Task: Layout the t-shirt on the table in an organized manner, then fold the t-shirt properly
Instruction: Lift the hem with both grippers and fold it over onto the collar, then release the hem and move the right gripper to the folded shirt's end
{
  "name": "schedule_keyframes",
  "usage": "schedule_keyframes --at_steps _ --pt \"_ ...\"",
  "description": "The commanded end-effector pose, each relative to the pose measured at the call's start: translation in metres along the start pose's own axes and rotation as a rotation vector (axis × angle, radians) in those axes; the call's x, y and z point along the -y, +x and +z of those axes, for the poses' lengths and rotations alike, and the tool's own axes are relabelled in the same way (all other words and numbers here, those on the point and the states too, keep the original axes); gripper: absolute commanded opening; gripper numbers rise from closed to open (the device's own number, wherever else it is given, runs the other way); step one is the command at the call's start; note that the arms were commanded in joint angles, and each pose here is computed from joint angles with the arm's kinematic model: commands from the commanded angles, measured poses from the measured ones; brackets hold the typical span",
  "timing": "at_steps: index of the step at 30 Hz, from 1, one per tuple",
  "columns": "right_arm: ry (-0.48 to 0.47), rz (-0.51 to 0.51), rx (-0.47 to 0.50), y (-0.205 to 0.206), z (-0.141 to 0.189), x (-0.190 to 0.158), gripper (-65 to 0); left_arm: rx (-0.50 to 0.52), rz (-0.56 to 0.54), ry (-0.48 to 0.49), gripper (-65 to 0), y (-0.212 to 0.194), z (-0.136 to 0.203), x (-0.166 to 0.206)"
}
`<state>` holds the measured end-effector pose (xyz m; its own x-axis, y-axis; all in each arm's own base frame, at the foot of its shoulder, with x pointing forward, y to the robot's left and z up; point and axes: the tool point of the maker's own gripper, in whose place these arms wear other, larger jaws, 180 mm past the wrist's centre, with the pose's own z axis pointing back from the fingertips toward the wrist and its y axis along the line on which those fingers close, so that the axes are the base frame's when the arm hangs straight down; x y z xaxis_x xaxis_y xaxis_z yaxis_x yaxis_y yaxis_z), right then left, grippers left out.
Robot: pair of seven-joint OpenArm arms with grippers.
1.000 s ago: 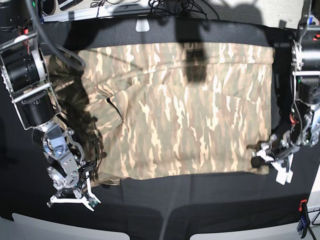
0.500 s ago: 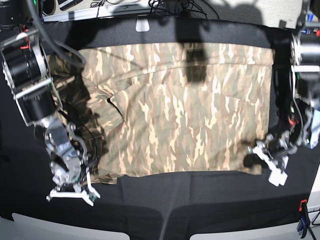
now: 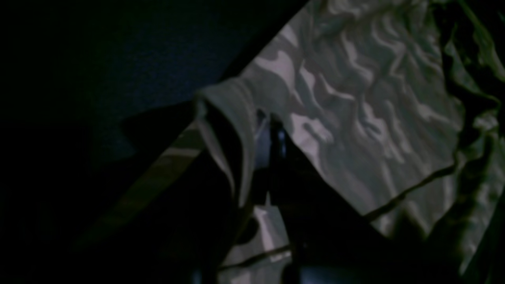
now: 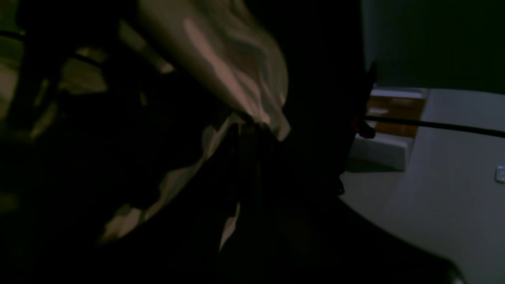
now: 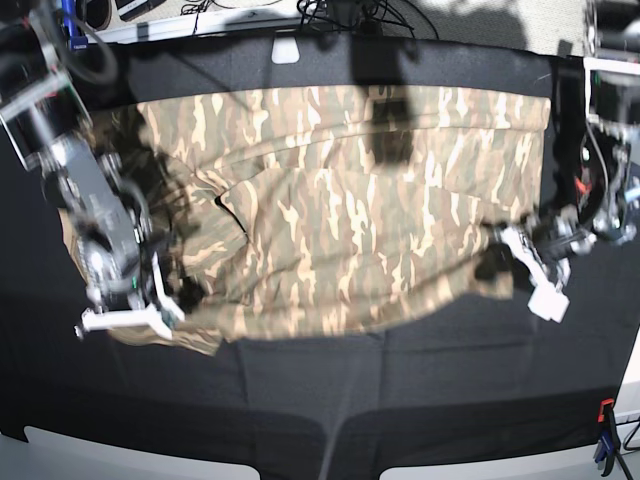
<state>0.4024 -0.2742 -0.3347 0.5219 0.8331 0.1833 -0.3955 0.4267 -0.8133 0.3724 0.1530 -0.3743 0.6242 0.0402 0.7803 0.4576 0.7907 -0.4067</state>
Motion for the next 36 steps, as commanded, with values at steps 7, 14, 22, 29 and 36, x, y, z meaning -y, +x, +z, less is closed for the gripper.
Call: schedule_keyframes --at_steps 7,14,22,29,36 --pt "-0.126 0.066 0.043 0.000 0.036 0.030 -65.0 0.142 0.025 0.003 -65.0 0.034 0.045 0.001" --pt "-0.100 0.103 0.039 -0.009 0.049 0.011 -65.0 0.073 0.093 -0.008 -65.0 0.012 0.065 0.002" --pt "-0.095 0.188 -0.027 -0.043 0.054 -0.006 -65.0 -0.024 0.130 -0.003 -65.0 -0.024 0.069 0.004" --pt "-0.070 0.158 -0.038 -0.055 0.058 -0.028 -65.0 -0.025 0.135 -0.003 -65.0 -0.027 0.070 0.004" --pt "-0.061 0.164 -0.061 -0.061 0.060 -0.032 -39.0 -0.002 0.149 -0.019 -65.0 -0.023 0.069 0.007"
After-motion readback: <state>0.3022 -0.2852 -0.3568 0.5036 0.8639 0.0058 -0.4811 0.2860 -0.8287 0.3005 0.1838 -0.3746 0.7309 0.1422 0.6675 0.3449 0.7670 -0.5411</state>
